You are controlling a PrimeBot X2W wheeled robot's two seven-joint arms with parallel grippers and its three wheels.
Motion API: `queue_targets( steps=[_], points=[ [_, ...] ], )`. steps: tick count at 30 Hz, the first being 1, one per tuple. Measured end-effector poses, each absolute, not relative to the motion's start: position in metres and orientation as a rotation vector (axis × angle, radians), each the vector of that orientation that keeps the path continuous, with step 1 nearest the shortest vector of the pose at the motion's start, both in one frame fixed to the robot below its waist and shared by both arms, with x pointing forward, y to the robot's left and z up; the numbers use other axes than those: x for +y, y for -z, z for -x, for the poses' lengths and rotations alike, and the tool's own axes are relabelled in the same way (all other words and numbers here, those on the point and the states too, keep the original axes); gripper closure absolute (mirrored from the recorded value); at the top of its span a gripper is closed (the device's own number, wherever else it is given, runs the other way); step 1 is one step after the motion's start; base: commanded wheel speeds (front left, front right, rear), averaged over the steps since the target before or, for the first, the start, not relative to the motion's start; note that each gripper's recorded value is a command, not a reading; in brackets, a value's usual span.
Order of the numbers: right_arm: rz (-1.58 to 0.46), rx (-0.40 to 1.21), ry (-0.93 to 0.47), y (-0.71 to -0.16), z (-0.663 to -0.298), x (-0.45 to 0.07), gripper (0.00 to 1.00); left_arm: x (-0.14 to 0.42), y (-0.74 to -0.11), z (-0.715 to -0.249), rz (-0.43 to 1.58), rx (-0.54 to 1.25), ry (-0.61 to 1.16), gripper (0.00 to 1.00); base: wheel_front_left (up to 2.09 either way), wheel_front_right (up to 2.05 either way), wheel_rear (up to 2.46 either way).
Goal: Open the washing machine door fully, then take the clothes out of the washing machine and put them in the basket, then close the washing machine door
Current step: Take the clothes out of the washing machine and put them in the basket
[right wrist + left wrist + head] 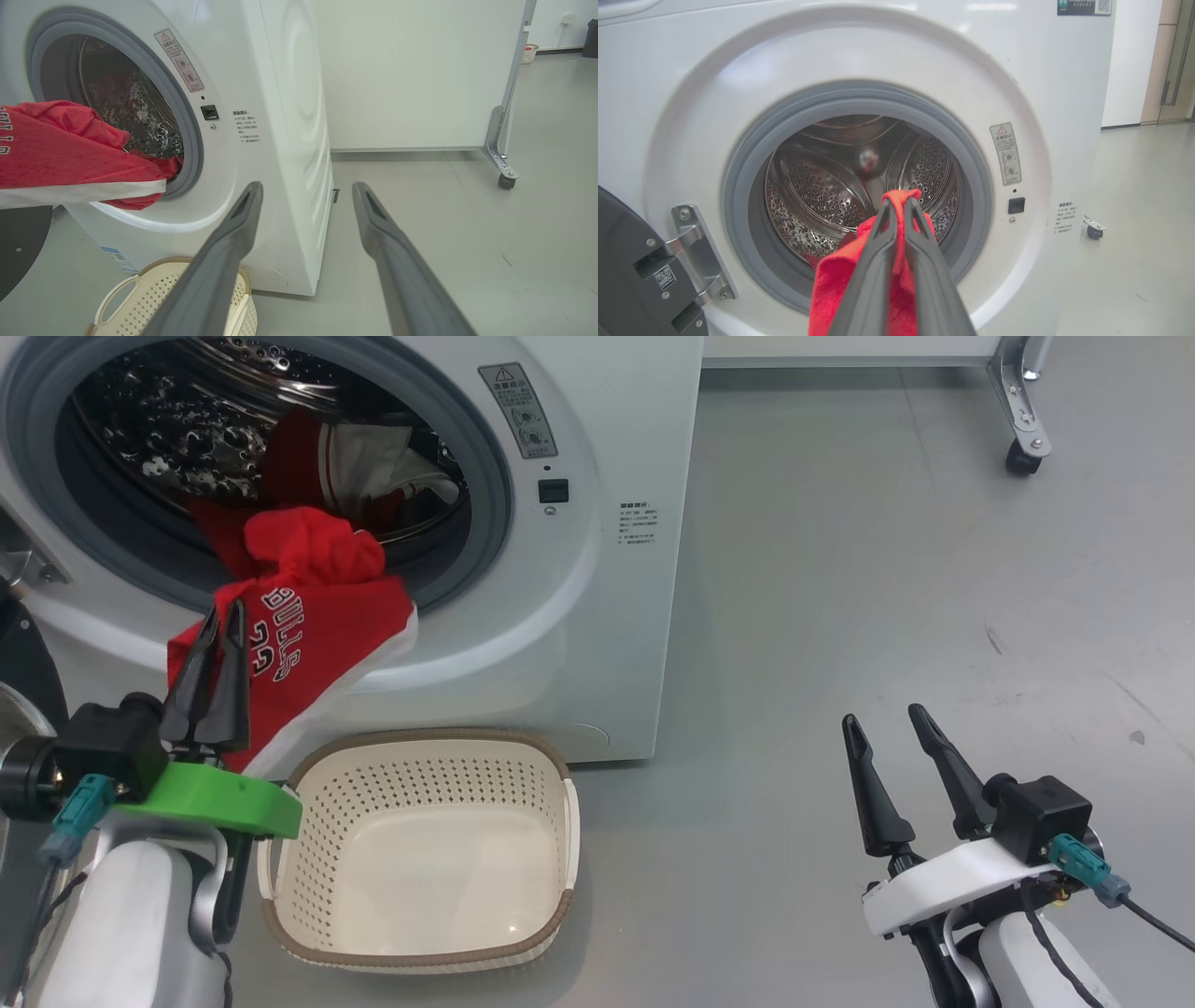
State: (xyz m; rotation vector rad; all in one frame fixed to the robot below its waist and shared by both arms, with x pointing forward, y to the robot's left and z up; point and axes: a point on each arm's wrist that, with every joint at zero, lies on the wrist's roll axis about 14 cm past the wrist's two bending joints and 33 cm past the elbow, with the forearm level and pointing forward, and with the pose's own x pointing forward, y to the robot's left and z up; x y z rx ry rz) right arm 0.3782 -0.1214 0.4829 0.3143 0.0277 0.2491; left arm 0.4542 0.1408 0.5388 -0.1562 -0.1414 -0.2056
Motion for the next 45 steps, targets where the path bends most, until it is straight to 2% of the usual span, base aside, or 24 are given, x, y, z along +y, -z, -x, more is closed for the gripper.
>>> queue_targets(
  steps=[4, 8, 24, 45],
  points=[
    [-0.314, 0.028, -0.255, -0.483, -0.377, -0.119, 0.0, 0.137, -0.579, -0.453, 0.181, -0.266, 0.215, 1.0, 0.0, 0.0, 0.0],
    [-0.313, 0.026, -0.251, -0.484, -0.376, -0.121, 0.0, 0.135, -0.579, -0.448, 0.185, -0.273, 0.221, 1.0, 0.0, 0.0, 0.0],
    [-0.315, 0.063, -0.218, -0.47, -0.379, -0.131, 0.0, 0.118, -0.481, -0.423, 0.211, 0.011, 0.237, 1.0, 0.0, 0.0, 0.0],
    [-0.315, 0.149, -0.163, -0.433, -0.405, -0.146, 0.0, 0.1, -0.364, -0.438, 0.189, 0.353, 0.278, 1.0, 0.0, 0.0, 0.0]
  ],
)
